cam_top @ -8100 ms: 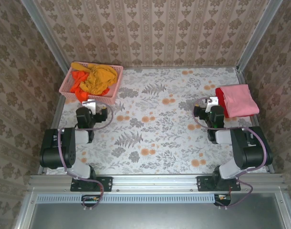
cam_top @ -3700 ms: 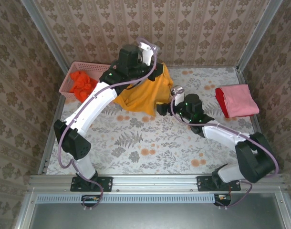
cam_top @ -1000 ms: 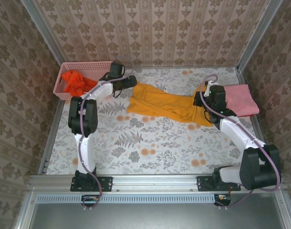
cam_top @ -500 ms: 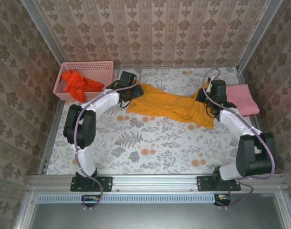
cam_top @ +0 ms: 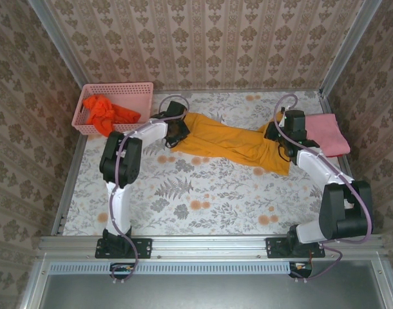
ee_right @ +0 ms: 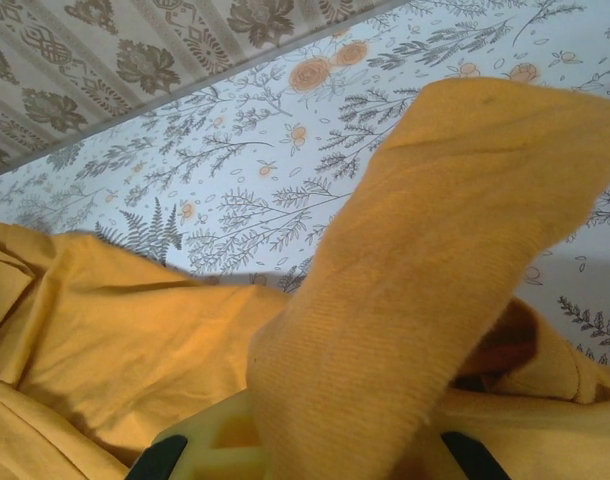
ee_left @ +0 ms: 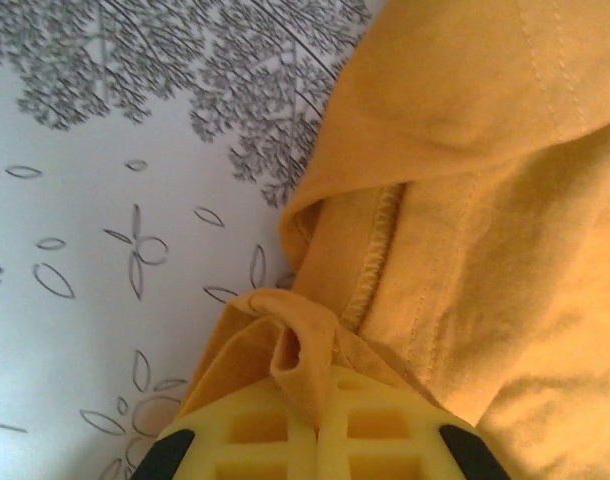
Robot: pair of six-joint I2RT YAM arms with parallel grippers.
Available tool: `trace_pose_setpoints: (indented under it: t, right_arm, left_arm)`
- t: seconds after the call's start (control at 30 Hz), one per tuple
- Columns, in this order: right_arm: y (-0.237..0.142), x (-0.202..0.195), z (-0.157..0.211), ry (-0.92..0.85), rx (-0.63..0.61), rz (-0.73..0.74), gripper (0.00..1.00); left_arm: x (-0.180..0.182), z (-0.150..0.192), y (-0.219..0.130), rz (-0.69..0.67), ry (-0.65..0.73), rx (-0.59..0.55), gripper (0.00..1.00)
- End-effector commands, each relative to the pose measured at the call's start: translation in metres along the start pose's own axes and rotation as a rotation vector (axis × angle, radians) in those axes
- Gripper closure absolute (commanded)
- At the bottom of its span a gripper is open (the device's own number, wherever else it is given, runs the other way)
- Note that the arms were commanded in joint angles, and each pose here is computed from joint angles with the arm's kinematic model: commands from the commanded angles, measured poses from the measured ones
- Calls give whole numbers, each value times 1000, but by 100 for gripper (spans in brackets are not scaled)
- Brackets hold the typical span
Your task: Fold and stack the t-shirts
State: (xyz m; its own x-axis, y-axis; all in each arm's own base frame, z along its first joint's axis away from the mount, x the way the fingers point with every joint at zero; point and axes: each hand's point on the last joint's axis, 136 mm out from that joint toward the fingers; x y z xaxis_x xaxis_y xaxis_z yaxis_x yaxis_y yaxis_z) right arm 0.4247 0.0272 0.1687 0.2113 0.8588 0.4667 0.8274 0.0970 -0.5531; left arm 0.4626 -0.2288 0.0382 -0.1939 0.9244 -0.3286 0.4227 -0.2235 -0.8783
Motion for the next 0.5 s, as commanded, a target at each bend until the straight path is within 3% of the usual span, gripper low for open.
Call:
trace_pose_setpoints:
  t: [0.0, 0.23, 0.47]
  right_arm:
    - [-19, 16, -15, -6, -36, -61, 100]
    - [-41, 36, -36, -12, -83, -118, 100]
    - [-54, 39, -33, 17, -65, -129, 100]
  left_arm:
    - [-5, -32, -20, 33, -9, -80, 100]
    - [-9, -56, -96, 75, 14, -248, 100]
    - [16, -32, -157, 97, -21, -328, 100]
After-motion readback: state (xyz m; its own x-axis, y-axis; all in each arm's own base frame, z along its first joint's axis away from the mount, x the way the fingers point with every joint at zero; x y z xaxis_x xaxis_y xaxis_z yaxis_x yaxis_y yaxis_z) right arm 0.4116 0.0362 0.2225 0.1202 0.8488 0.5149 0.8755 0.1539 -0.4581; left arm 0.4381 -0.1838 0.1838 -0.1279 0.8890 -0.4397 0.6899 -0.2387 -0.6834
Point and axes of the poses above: each hand's point on the last joint's axis, 136 mm out from that joint toward the fingers, its own y axis out along the fingers, its own x axis along the line the jaws close on, z = x × y, and after that the axes turned 9 degrees about y, right-handed
